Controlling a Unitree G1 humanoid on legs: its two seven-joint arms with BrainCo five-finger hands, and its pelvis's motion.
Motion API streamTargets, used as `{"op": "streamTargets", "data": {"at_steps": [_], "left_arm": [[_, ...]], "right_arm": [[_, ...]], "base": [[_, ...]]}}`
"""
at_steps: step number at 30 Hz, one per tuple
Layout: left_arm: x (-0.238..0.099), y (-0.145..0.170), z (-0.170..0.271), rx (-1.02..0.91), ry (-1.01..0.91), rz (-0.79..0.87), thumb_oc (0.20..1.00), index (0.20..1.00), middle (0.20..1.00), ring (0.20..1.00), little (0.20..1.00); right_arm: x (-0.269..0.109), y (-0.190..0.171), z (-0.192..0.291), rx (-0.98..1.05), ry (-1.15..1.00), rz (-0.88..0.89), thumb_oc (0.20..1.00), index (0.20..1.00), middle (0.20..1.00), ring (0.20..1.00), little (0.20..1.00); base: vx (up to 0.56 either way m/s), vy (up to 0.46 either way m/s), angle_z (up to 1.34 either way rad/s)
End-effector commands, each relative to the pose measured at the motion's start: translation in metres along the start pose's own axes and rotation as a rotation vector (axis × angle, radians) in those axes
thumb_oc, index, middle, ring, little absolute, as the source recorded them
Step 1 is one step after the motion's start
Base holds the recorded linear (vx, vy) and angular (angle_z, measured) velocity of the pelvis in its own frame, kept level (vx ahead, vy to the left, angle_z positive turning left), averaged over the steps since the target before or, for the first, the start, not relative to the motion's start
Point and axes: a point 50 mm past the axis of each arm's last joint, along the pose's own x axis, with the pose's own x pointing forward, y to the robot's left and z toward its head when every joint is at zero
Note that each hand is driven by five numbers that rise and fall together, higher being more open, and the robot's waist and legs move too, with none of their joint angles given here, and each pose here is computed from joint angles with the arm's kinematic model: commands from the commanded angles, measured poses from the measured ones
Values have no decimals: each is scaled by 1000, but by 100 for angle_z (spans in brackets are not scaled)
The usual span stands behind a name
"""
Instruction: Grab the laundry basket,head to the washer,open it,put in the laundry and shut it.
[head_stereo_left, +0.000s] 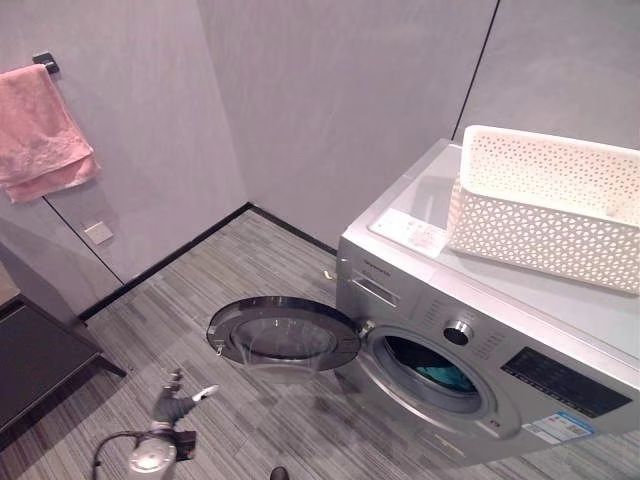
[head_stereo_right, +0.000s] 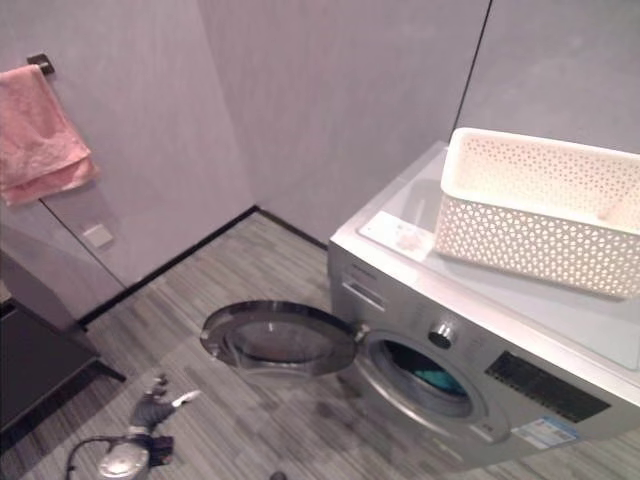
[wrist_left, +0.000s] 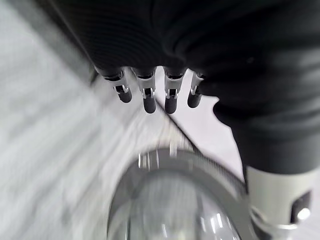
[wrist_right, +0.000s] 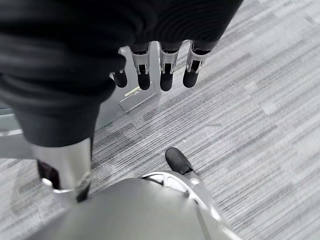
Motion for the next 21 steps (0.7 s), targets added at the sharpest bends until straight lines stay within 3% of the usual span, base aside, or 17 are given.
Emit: {"op": "streamTargets", "data": {"at_steps": [1, 2, 4, 5, 9, 13, 19, 21], "left_arm": [[22, 38, 42, 92, -145, 188, 1000, 1000, 1000, 1000, 1000], [37, 65, 62, 188, -156, 253, 1000, 1000, 1000, 1000, 1000], [43, 80, 71, 213, -154, 276, 1000, 1000, 1000, 1000, 1000], [52, 102, 96, 264, -166, 352, 1000, 1000, 1000, 1000, 1000], [63, 114, 146, 304, -230, 421, 1000, 1000, 1000, 1000, 1000], [59, 137, 239, 271, -381, 544, 1000, 1000, 1000, 1000, 1000], [36, 149, 321, 163, -534, 616, 1000, 1000, 1000, 1000, 1000], [34, 152, 327, 160, -543, 622, 1000, 1000, 1000, 1000, 1000]], "right_arm": [[-2, 14, -7, -119, 16, 72, 1000, 1000, 1000, 1000, 1000], [-1, 8, 0, -160, -22, 62, 1000, 1000, 1000, 1000, 1000], [0, 5, 2, -174, -31, 51, 1000, 1000, 1000, 1000, 1000], [1, -1, 9, -198, -55, 33, 1000, 1000, 1000, 1000, 1000], [3, -10, 27, -210, -101, -4, 1000, 1000, 1000, 1000, 1000], [4, -31, 70, -230, -218, -83, 1000, 1000, 1000, 1000, 1000], [-3, -36, 121, -209, -379, -114, 1000, 1000, 1000, 1000, 1000], [-5, -34, 127, -212, -405, -110, 1000, 1000, 1000, 1000, 1000]], "base": [[0, 0, 0], [31, -24, -2], [-1, -23, 4], [-119, -10, -2], [-139, -3, -1], [-171, -1, -3], [-69, 21, 1], [-11, 23, 6]]}}
